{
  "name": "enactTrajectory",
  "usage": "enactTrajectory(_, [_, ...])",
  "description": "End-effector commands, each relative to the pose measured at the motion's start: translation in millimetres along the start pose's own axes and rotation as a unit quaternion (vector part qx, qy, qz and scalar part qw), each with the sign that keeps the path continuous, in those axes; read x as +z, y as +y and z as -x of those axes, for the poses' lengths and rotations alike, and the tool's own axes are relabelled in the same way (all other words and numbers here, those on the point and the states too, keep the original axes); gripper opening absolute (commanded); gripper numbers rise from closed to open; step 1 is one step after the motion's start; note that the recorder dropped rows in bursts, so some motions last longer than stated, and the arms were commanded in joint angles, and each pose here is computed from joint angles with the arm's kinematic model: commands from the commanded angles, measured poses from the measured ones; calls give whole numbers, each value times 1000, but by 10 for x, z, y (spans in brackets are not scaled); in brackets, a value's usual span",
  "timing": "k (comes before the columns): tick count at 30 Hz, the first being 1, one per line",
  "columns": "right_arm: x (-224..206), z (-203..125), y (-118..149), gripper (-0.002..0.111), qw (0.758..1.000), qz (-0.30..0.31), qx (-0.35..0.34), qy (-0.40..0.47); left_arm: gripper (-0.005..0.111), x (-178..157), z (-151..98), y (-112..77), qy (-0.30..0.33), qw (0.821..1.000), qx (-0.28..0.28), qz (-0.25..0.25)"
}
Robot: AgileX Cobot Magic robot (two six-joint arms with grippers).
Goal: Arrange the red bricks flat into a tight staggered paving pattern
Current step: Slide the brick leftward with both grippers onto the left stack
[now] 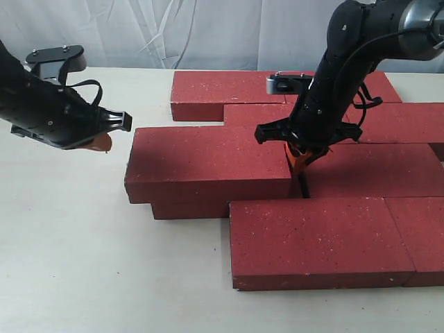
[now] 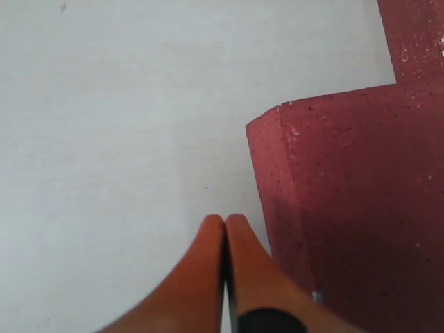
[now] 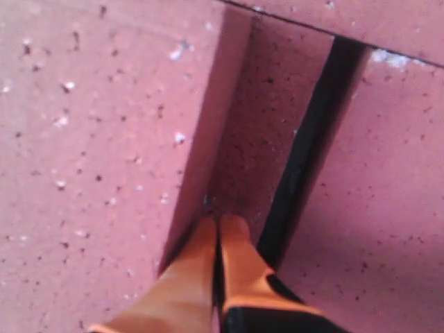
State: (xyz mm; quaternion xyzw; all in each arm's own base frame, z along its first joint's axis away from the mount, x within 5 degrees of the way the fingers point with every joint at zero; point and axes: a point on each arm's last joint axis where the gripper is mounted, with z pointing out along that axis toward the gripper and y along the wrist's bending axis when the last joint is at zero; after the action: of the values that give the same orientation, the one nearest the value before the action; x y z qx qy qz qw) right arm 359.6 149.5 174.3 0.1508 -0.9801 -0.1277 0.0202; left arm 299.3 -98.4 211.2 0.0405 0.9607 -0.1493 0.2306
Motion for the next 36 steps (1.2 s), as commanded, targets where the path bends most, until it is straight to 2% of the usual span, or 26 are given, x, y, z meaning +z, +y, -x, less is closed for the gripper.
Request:
enactTrajectory(1, [-5, -7, 6, -1, 1000, 7, 7, -14, 0, 45, -23, 9, 17, 1000, -15, -5])
enactTrajectory(6, [-5, 0, 13, -1, 1000, 11, 9, -18, 0, 213, -75, 27, 48, 998, -37, -12])
enactTrajectory(9, [-6, 12, 15, -1, 1000, 12, 10, -25, 0, 223, -65, -4, 53, 998, -25, -28])
enactTrajectory(13, [-11, 36, 81, -1, 998, 47, 7, -38, 0, 201, -25, -32, 51, 998, -20, -37])
enactTrajectory(17, [-139, 88, 151, -1, 993, 71, 9, -90, 0, 161, 47, -22, 44, 998, -12, -35])
enactTrajectory(19, [-323, 92, 188, -1, 989, 68, 3, -134, 0, 81, 162, 44, 29, 999, -22, -34])
enactTrajectory(24, [-571, 143, 281, -1, 981, 73, -10, -178, 0, 19, 288, 272, -7, 998, -53, -17])
enactTrajectory(26, [-685, 211, 421, -1, 976, 82, -24, -202, 0, -53, 400, 360, -28, 998, -63, -13])
enactTrajectory(29, [-706, 317, 631, -1, 972, 88, -49, -214, 0, -121, 507, 436, -51, 996, -73, -15])
enactTrajectory(32, [-606, 422, 658, -1, 975, 86, -38, -201, 0, -106, 508, 497, -50, 996, -70, -6])
enactTrajectory(34, [-560, 436, 599, -1, 980, 57, -31, -189, 0, -80, 487, 591, -36, 997, -69, 5])
enactTrajectory(36, [-594, 411, 503, -1, 983, 0, -21, -185, 0, -16, 445, 687, -10, 997, -78, 9])
